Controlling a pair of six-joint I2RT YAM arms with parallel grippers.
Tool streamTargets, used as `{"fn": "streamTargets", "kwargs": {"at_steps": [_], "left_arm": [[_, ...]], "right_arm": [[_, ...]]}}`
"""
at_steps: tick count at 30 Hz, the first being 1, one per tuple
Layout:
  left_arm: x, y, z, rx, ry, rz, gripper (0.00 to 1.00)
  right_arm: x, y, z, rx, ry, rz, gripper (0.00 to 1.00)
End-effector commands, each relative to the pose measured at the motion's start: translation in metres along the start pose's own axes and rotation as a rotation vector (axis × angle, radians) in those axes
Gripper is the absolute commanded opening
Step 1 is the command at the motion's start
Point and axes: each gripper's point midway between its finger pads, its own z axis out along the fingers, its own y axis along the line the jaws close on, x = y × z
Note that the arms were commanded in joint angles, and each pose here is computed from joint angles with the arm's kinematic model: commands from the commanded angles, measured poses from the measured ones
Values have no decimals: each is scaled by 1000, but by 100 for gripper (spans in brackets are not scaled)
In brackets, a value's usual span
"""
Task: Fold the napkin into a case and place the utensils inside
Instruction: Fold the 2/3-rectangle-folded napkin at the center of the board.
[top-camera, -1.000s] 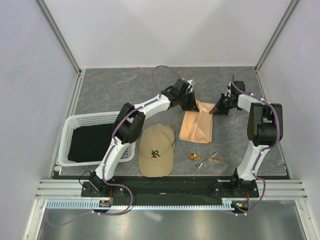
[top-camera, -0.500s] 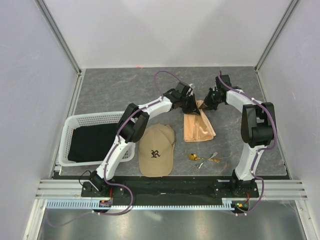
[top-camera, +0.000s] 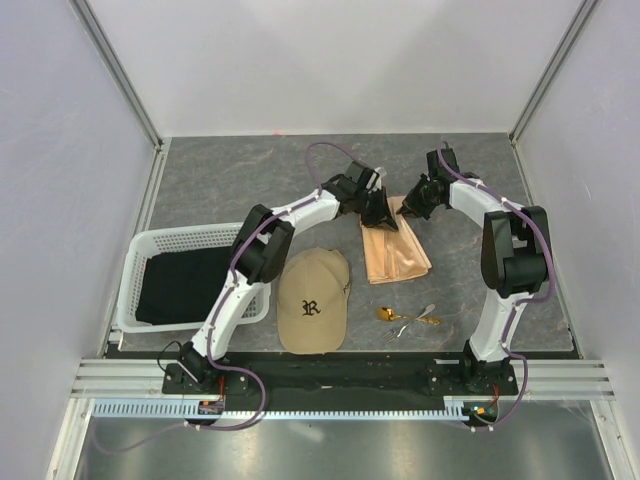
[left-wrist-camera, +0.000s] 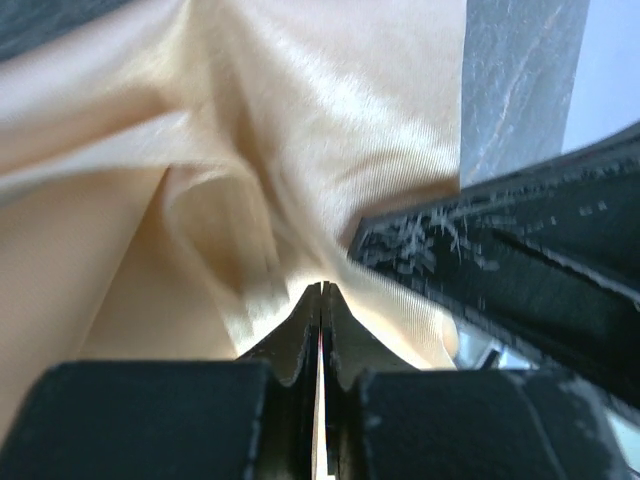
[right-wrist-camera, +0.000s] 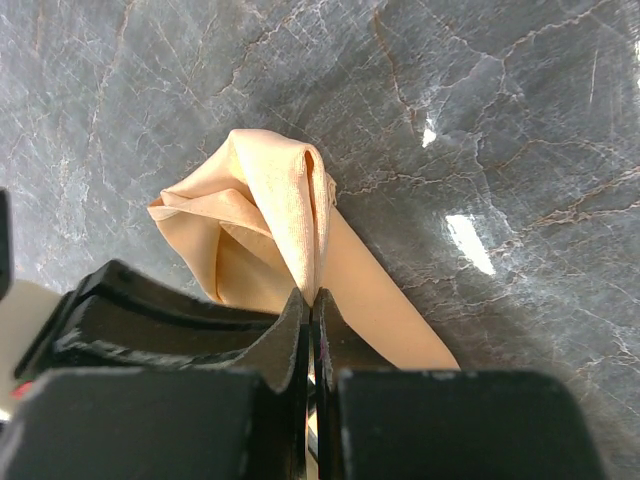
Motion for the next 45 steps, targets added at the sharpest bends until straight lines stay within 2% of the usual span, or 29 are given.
{"fn": "streamTargets", "kwargs": {"at_steps": [1, 5, 9, 18, 24, 32, 40, 45], "left_arm": [[-30, -40, -60, 68, -53, 27, 7], [-30, -17, -73, 35, -50, -12, 5], [-23, 12, -58, 23, -5, -64, 2], [-25, 17, -29, 28, 0, -68, 2], [-17, 18, -17, 22, 18, -70, 2], [-11, 26, -10, 4, 26, -43, 2], [-16, 3, -36, 25, 19, -31, 2], [-24, -12, -66, 40, 1, -42, 8]], "right_arm": [[-15, 20, -18, -44, -63, -19, 0], [-15, 15, -19, -28, -65, -31, 0], [-14, 14, -22, -20, -71, -35, 0], [-14, 14, -25, 13, -94, -2, 0], [3, 28, -19, 40, -87, 25, 0], [35, 46, -5, 52, -64, 203, 0], [31, 33, -11, 74, -139, 297, 0], [30, 29, -11, 81, -155, 279, 0]]}}
